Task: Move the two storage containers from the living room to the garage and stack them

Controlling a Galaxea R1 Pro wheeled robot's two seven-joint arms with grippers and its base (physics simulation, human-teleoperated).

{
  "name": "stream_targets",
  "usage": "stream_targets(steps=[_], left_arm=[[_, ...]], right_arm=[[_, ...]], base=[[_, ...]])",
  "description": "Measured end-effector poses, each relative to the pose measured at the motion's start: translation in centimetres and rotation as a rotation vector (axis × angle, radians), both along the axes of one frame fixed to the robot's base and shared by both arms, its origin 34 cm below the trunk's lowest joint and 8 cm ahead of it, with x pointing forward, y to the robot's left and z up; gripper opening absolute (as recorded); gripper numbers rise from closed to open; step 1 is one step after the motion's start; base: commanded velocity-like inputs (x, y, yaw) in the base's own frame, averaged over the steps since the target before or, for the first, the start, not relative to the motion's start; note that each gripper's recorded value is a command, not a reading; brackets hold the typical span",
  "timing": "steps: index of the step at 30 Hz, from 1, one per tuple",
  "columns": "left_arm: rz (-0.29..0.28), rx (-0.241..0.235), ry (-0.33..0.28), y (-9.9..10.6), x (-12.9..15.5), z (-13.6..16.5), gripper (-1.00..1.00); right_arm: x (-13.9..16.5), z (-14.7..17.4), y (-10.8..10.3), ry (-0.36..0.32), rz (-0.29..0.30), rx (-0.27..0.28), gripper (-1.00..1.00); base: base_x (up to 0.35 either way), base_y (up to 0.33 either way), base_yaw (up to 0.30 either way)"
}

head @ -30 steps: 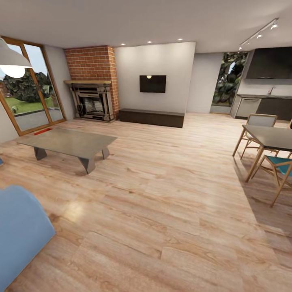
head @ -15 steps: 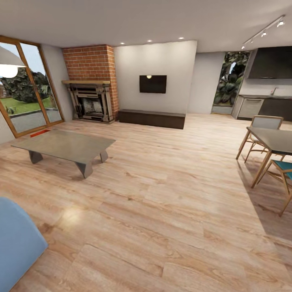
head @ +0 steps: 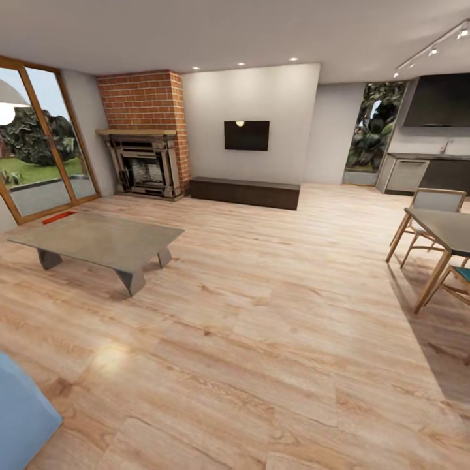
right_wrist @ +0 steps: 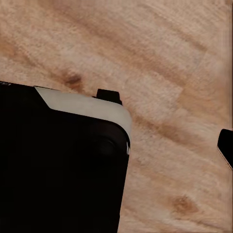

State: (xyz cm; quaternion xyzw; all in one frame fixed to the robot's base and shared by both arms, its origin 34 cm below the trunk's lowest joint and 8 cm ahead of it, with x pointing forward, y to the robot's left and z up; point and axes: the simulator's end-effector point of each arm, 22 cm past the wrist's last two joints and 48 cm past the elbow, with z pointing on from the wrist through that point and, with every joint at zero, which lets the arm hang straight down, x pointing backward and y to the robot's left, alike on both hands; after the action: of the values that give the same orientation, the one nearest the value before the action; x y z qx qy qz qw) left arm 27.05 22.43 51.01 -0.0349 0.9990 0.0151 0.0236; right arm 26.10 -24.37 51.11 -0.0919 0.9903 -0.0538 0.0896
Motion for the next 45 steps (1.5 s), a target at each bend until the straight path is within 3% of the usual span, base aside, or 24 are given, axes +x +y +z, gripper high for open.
stream_targets(steps=[45], left_arm=[[0.000,0.000,0.001,-0.01,-0.03,0.00,1.00]], right_arm=[[0.00,0.00,0.00,0.000,0.000,0.000,1.00]], base=[[0.322,0.000,0.000]])
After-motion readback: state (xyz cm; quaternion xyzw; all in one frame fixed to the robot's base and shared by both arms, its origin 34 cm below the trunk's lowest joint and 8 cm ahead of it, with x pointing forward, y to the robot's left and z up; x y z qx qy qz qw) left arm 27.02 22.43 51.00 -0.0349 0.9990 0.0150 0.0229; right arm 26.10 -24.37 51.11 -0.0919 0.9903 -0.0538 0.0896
